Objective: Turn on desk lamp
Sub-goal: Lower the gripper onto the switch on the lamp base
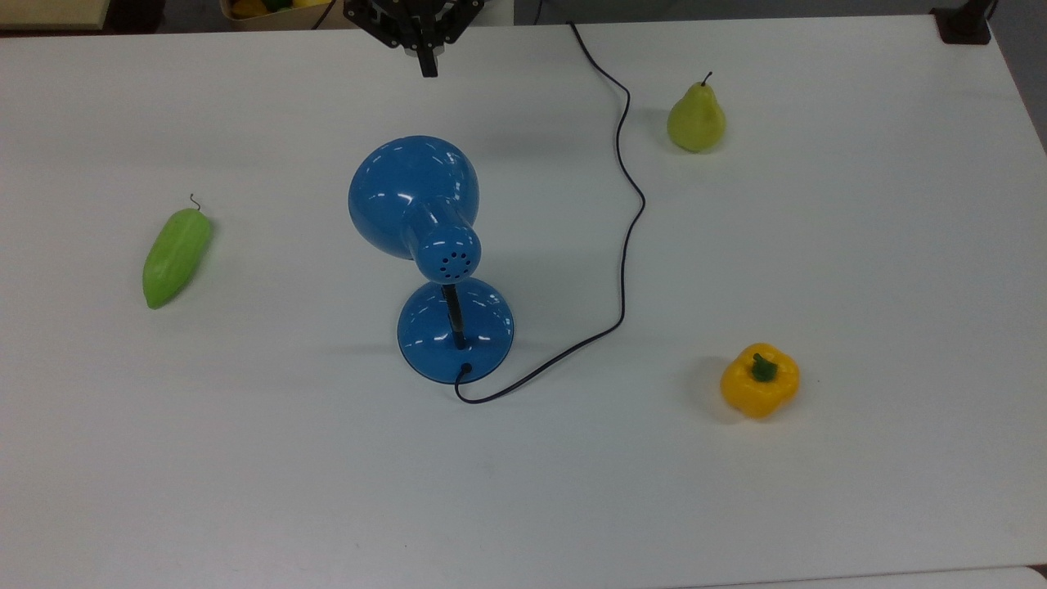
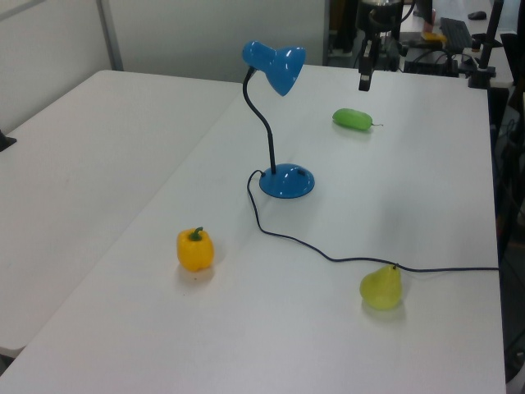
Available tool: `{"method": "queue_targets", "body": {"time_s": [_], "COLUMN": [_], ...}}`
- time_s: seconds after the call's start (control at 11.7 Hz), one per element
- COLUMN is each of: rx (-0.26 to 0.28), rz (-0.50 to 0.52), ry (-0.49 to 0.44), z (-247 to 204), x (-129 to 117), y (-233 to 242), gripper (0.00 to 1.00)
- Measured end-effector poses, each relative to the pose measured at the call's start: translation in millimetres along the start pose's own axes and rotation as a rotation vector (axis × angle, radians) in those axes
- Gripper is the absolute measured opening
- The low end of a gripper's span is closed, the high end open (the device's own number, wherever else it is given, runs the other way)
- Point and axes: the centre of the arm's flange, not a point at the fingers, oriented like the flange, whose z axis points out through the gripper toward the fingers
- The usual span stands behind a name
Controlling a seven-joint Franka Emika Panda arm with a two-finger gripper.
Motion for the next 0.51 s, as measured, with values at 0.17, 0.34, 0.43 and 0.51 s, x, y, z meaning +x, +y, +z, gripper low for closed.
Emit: {"method": "queue_targets", "body": {"time_s": [0.17, 0.34, 0.43, 0.51], "rx": [-0.001, -0.002, -0.003, -0.003], "rz": [-0.02, -0.053, -0.06, -0.062], "ry": [0.006, 0.011, 0.009, -0.001], "z": [10.2, 25.1, 37.3, 48.6], "x": [1.4, 2.3, 1.9, 0.7], "y": [-1.0, -0.8, 0.2, 1.1], "gripper": [0.01, 0.01, 0.01, 0.01]}}
